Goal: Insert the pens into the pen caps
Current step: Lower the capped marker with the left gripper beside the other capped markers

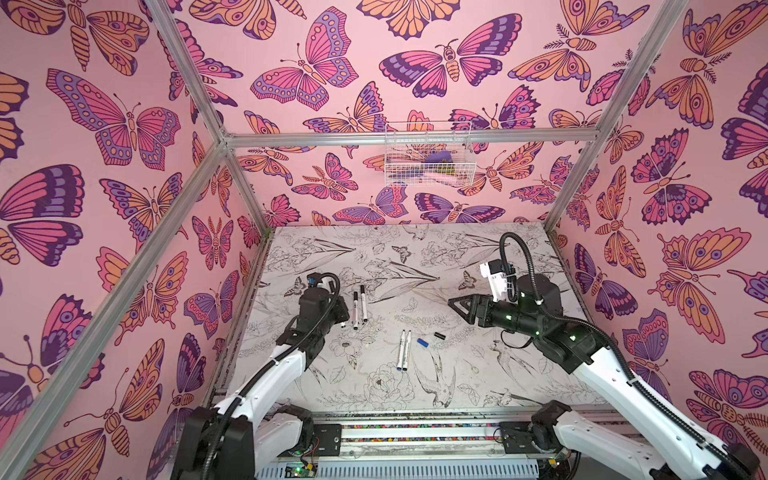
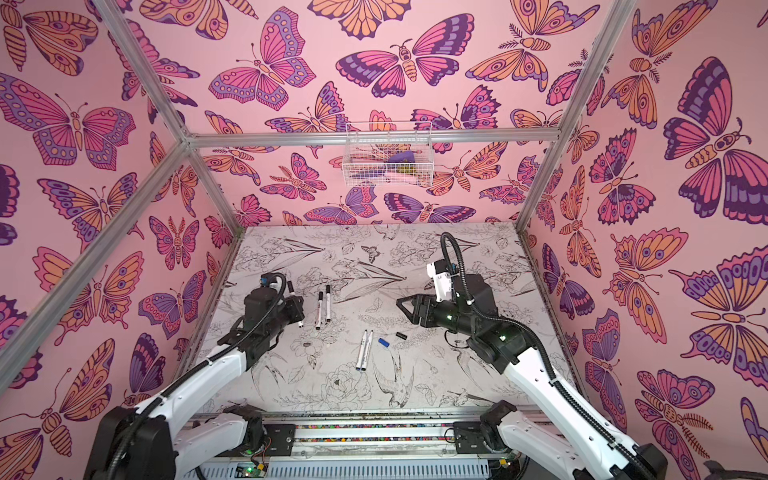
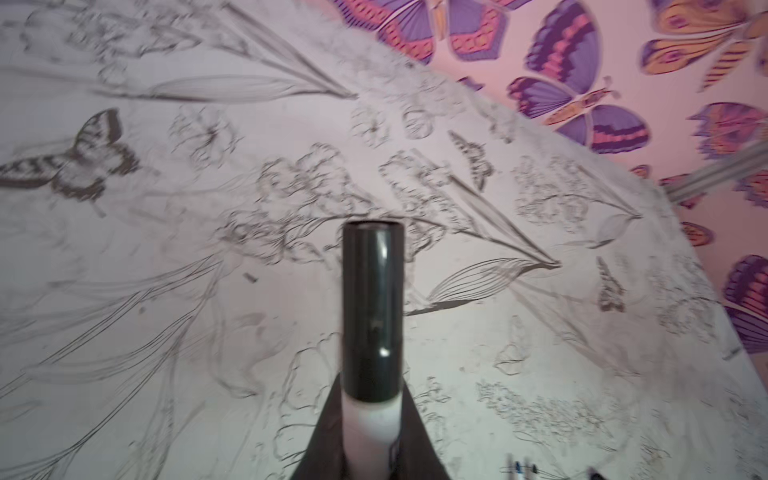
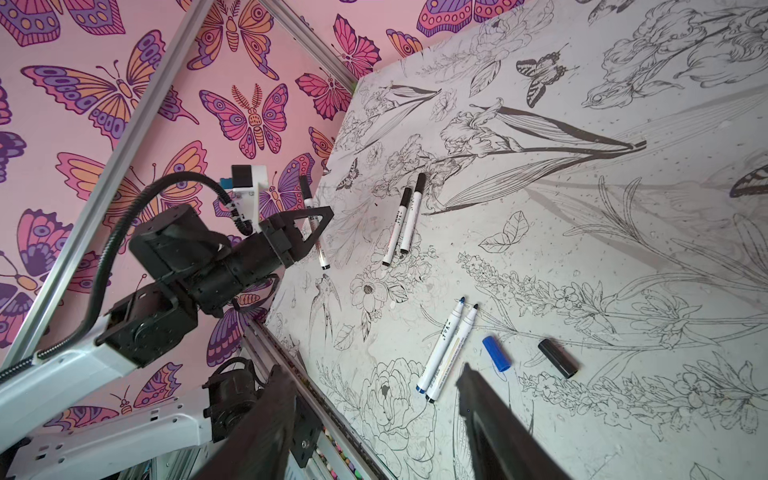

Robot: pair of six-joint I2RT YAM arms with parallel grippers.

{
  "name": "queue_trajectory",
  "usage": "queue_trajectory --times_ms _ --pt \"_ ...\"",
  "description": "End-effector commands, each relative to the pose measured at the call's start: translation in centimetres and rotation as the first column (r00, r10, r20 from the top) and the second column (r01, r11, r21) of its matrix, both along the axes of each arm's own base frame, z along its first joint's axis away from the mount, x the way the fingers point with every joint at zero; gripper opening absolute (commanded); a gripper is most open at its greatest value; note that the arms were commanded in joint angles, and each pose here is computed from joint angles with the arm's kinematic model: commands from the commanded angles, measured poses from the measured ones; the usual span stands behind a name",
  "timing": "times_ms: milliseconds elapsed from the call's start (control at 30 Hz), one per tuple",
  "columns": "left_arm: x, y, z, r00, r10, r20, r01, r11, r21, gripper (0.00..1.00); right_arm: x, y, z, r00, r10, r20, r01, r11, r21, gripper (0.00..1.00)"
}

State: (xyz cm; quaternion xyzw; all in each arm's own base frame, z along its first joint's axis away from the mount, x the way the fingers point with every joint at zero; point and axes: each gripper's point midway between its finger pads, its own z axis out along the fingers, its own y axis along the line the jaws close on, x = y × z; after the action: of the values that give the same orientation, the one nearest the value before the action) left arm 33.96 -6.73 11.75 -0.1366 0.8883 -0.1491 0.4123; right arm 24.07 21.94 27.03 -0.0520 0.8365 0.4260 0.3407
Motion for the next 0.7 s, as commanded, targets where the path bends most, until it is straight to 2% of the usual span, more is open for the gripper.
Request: queue_trajectory --times_ms 0,67,133,367,500,667 --pt "-0.5 1.2 -2.9 0.986 0.017 -0.169 -0.019 1.000 -0.009 0.00 0.3 -0.2 0.2 1.000 -0.015 -0.001 0.015 1.000 0.009 0.64" --pt "-0.2 1.5 -5.2 0.966 0.021 -0.258 -0.025 1.000 -0.013 0.00 0.2 -0.3 0.3 1.000 -0.013 0.005 0.013 1.000 0.006 0.64" --pt "0.2 1.4 -6.4 0.953 0.008 -0.301 -0.007 1.000 0.004 0.00 0.0 -0.5 0.2 1.000 -0.016 0.007 0.016 1.000 0.000 0.64" --pt "1.2 0.2 -8.7 0.932 -0.020 -0.361 0.045 0.997 0.059 0.00 -0.5 -1.0 -0.4 1.000 -0.020 0.010 0.020 1.000 -0.022 0.64" --pt "1.4 -0.8 -9.8 0.921 -0.040 -0.387 0.077 0.994 0.081 0.10 -0.6 -1.3 -0.8 1.000 -0.027 0.010 0.028 0.999 -0.035 0.64" --pt "1.5 -1.0 -10.4 0.916 -0.013 -0.401 0.056 0.994 0.095 0.28 -0.7 -1.5 -0.8 0.999 -0.031 0.013 0.031 0.999 -0.043 0.64"
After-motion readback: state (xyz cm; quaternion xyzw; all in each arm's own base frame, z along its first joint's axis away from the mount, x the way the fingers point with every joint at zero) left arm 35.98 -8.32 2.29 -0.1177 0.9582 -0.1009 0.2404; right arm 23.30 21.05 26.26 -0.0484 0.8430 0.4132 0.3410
